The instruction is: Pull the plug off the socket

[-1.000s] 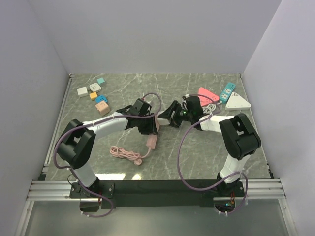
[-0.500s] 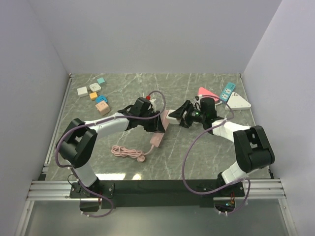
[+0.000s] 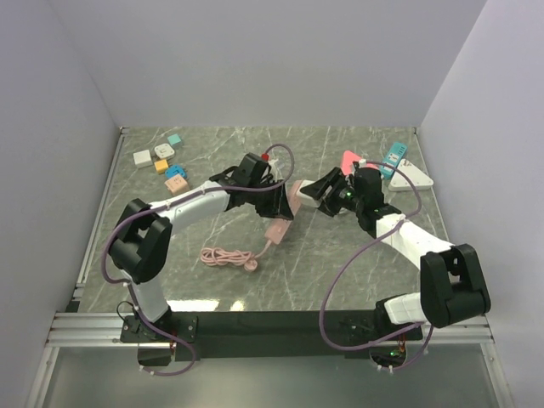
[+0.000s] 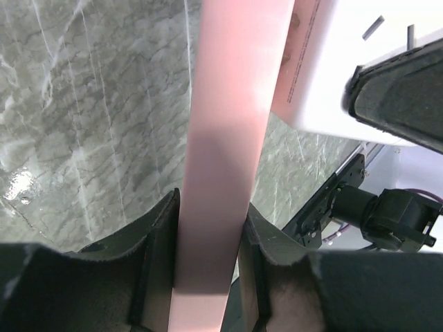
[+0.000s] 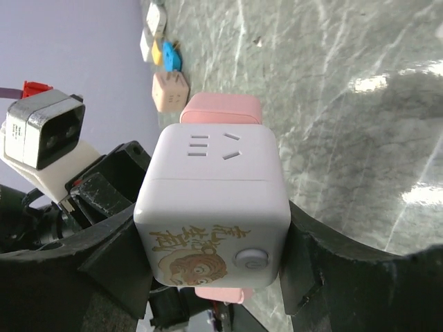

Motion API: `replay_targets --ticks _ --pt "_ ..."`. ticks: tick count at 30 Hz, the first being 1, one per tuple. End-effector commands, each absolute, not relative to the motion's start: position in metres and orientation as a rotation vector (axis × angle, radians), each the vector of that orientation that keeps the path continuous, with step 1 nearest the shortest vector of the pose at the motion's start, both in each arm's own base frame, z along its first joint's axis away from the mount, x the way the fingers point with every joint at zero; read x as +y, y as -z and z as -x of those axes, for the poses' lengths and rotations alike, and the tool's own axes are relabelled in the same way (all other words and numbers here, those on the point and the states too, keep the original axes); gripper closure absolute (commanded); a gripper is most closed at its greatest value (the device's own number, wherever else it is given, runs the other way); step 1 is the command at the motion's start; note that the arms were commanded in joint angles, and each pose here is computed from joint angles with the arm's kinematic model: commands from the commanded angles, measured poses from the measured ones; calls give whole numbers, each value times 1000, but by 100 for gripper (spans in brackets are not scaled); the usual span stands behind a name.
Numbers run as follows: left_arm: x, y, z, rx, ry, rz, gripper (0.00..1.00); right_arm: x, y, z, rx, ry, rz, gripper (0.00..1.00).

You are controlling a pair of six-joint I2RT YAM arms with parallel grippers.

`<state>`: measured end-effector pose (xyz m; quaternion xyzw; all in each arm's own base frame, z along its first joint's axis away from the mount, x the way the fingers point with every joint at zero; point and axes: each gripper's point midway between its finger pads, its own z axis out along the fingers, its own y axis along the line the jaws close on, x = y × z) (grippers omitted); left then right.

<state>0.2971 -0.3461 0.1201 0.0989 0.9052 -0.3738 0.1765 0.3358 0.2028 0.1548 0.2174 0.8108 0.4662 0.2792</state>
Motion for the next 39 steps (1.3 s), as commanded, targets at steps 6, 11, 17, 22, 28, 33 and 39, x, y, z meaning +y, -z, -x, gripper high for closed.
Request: replay_targets --ticks 6,11,17,22,28,33,39 --pt "-234 -54 -369 2699 527 357 100 176 -205 -330 2056 -1253 -555 100" --pt "-227 -65 -381 2686 449 351 100 174 -212 -336 2124 -1160 -529 100" --pt "-239 -100 -393 2613 530 304 100 186 -236 -333 2139 -1154 -376 100" --pt "-258 -115 -384 2576 703 209 100 194 -224 -326 2158 -1235 -361 100" --pt "-283 -90 -354 2655 729 120 100 200 -214 -324 2170 -1280 -374 100" --pt "-297 -60 -338 2731 677 95 100 202 -206 -328 2202 -1243 -356 100" --pt "-301 -55 -336 2723 709 92 71 208 -179 -329 2291 -1232 -360 100"
